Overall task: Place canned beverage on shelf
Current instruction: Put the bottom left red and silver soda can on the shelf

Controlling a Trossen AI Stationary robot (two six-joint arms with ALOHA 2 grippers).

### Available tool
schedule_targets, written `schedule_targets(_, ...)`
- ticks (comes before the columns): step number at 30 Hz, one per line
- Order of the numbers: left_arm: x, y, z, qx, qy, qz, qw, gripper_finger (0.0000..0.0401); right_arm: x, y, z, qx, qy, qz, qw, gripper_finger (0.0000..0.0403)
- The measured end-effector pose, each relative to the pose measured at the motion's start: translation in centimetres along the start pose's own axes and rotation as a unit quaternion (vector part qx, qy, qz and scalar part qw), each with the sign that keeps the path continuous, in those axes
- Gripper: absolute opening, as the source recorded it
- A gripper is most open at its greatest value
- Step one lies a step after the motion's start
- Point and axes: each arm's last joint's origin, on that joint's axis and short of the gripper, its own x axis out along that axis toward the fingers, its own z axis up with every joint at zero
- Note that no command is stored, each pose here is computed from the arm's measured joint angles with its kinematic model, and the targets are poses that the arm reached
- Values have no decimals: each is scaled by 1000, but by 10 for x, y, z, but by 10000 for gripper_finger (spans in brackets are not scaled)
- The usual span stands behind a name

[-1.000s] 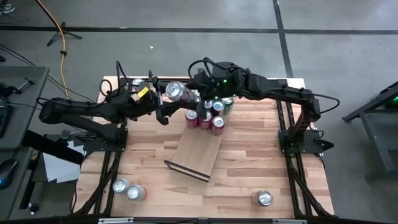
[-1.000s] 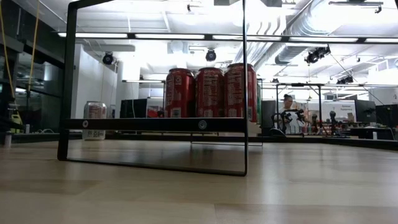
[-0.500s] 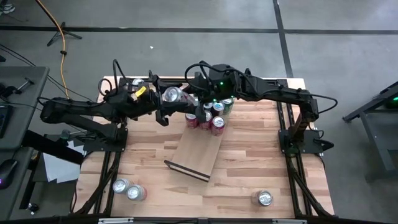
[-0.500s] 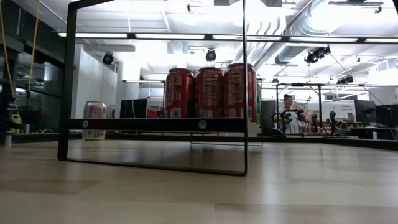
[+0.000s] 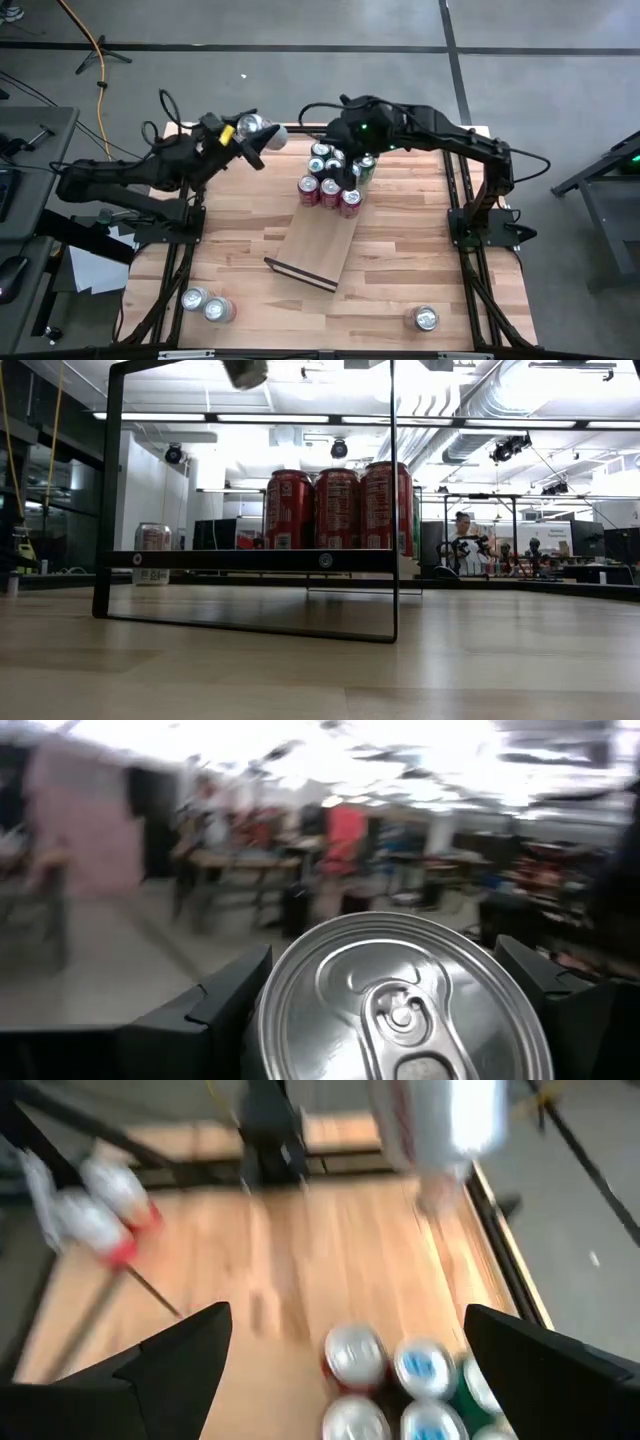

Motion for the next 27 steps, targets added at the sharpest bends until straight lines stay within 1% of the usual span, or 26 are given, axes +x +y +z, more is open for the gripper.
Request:
schedule_targets(3, -1, 3, -6, -56, 21, 49, 997, 237, 8, 0, -13, -2, 48, -5, 999, 383)
schedule_targets(6, 2, 1, -12, -123, 26, 65, 990, 237, 24, 3, -29, -2, 76, -2, 997, 383)
schedule_targets(7, 4, -2, -13, -144, 28, 64, 987, 237, 29, 5, -34, -1, 71, -1, 998, 383)
schedule_targets(8, 7, -6, -16, -152, 38, 60, 986, 237, 35, 6, -38, 3, 60, 0, 998, 383)
schedule_targets(10, 14, -17, -23, -148, 64, 61, 985, 237, 39, 9, -43, 13, 20, 1, 1000, 384)
schedule_targets(12, 21, -27, -23, -135, 90, 70, 984, 237, 41, 14, -45, 28, -38, -7, 999, 384)
schedule_targets(15, 34, -39, -13, -128, 106, 108, 980, 237, 41, 26, -47, 44, -109, -60, 991, 384)
schedule_targets(16, 39, -42, -10, -124, 107, 122, 979, 237, 42, 31, -47, 46, -131, -87, 986, 384)
schedule_targets(18, 50, -49, -4, -120, 106, 140, 977, 237, 45, 41, -49, 40, -153, -151, 976, 384)
schedule_targets(20, 61, -55, 0, -133, 103, 140, 976, 237, 52, 50, -47, 32, -176, -213, 960, 385)
schedule_targets(23, 75, -62, 3, -136, 108, 126, 977, 237, 61, 58, -48, 4, -172, -291, 941, 385)
schedule_targets(25, 81, -65, 3, -141, 119, 111, 976, 237, 62, 60, -47, -1, -173, -327, 929, 385)
schedule_targets(27, 85, -66, 4, -158, 130, 87, 975, 237, 62, 61, -47, -8, -169, -343, 924, 385)
